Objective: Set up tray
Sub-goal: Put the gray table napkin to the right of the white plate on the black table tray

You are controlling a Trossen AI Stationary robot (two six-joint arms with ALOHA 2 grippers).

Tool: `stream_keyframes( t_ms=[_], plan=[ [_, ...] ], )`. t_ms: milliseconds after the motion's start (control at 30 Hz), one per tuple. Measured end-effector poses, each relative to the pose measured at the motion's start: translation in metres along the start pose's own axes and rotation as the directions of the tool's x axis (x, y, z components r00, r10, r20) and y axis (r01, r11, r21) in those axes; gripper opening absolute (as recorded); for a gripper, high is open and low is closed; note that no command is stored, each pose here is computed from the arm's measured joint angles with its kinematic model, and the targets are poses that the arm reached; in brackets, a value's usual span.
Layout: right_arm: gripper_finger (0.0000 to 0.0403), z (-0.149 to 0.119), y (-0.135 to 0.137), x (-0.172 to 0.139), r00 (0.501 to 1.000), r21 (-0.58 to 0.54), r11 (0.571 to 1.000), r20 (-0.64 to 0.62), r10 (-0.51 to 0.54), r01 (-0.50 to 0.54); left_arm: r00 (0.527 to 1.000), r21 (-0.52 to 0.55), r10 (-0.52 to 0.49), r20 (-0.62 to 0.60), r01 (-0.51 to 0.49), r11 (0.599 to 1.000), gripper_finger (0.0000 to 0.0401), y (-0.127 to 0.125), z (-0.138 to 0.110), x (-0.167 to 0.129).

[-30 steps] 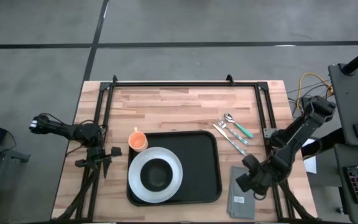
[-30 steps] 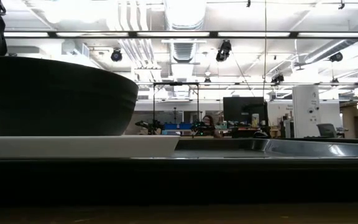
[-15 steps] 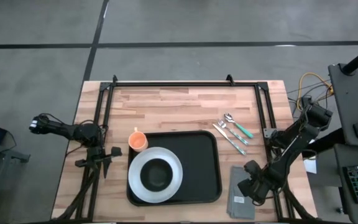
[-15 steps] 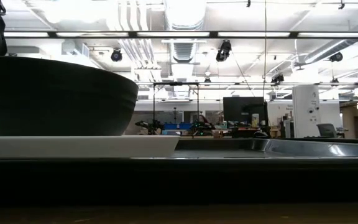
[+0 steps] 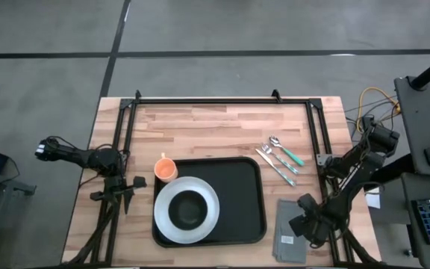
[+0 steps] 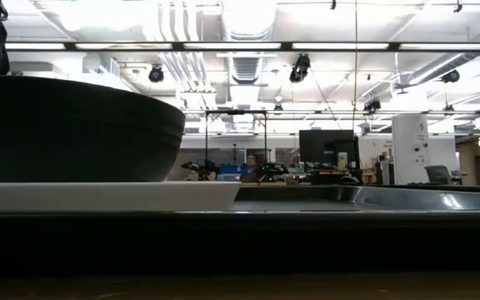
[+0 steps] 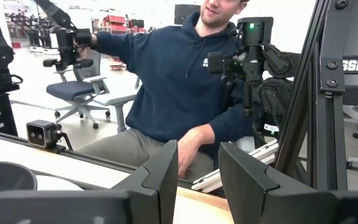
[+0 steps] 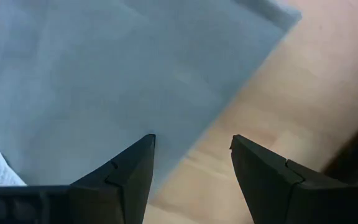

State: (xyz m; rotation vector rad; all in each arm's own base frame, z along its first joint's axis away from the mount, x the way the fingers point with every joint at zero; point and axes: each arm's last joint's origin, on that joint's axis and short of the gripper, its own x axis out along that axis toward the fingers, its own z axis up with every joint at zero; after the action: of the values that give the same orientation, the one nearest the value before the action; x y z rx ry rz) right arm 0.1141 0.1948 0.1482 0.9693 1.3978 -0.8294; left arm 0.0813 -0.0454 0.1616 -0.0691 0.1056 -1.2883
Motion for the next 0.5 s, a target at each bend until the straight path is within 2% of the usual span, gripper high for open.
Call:
stream_keyframes(
  t_ms=[367, 500],
  plan=[
    [0.0201, 0.003, -0.015, -0.006, 0.982, -0.007, 0.983, 0.053, 0.181, -0.181, 1.0, 0.0, 0.0, 0.0, 0.0, 1.0, 0.0098, 0.0, 0.0, 0.0],
    [0.0201, 0.007, -0.021, 0.0, 0.981, -0.006, 0.982, 0.046, 0.191, -0.191, 1.0, 0.0, 0.0, 0.0, 0.0, 1.0, 0.0098, 0.0, 0.0, 0.0]
  ],
)
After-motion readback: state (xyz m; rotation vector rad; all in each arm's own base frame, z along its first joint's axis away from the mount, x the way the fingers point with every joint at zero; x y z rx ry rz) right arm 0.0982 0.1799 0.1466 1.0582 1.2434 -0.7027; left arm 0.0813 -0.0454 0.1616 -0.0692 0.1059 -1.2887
